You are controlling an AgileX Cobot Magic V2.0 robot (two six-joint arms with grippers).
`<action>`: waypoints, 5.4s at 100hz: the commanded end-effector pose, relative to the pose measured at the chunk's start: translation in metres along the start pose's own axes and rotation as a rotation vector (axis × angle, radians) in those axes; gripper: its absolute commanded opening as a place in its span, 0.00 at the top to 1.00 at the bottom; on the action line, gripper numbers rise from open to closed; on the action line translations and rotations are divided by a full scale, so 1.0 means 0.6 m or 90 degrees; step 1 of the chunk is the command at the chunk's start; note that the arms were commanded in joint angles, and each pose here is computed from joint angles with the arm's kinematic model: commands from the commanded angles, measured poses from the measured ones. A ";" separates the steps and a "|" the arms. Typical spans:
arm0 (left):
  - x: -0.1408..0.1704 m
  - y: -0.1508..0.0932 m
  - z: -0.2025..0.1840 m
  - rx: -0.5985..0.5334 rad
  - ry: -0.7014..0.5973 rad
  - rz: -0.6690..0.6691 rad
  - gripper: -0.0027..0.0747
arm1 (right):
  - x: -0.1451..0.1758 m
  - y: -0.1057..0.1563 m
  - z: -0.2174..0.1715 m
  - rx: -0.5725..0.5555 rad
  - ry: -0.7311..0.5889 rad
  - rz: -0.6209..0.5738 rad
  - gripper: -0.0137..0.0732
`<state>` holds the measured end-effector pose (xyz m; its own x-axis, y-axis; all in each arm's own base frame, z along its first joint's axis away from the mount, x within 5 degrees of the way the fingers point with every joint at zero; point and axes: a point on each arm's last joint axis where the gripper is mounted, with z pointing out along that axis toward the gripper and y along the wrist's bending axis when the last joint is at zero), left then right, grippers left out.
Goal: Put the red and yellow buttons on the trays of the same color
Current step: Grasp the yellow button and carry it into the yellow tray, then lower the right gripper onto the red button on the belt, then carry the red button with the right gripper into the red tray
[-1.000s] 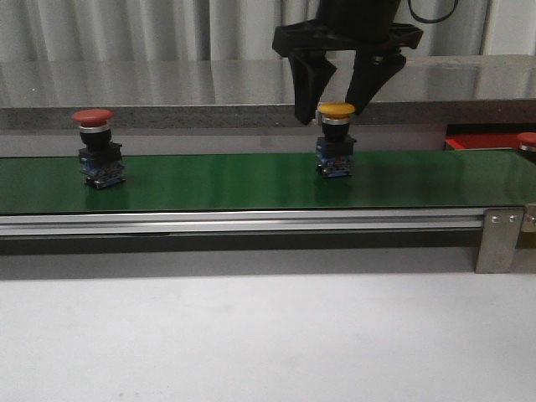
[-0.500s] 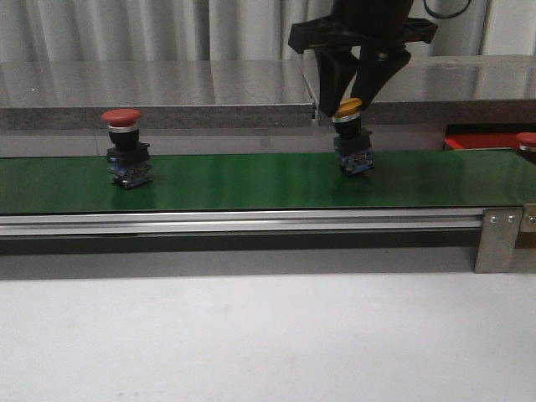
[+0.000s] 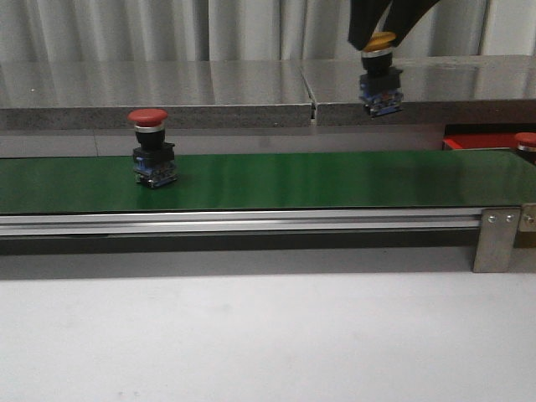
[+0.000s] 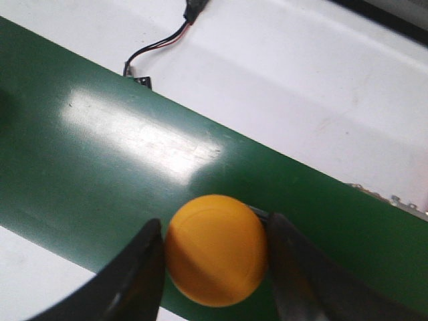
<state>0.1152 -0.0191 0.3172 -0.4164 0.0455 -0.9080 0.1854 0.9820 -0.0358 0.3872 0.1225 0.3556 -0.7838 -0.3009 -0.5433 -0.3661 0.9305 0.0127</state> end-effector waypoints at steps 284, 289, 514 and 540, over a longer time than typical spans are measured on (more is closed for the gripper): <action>-0.023 -0.002 -0.007 0.002 -0.060 -0.013 0.99 | 0.112 -0.035 -0.043 -0.019 0.049 0.011 0.24; -0.023 -0.002 -0.007 0.002 -0.060 -0.013 0.99 | 0.103 -0.027 -0.032 -0.029 0.060 -0.007 0.24; -0.023 -0.001 -0.007 0.002 -0.060 -0.013 0.99 | 0.109 -0.334 -0.018 0.169 -0.016 0.316 0.73; -0.023 -0.001 -0.007 0.002 -0.060 -0.013 0.99 | 0.114 -0.355 0.038 0.169 -0.008 0.329 0.73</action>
<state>0.1152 -0.0191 0.3172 -0.4164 0.0449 -0.9081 0.1855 0.9820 -0.0365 0.4226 -0.0887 0.2716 -0.8773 0.2049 -0.4341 0.1947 0.9785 0.0685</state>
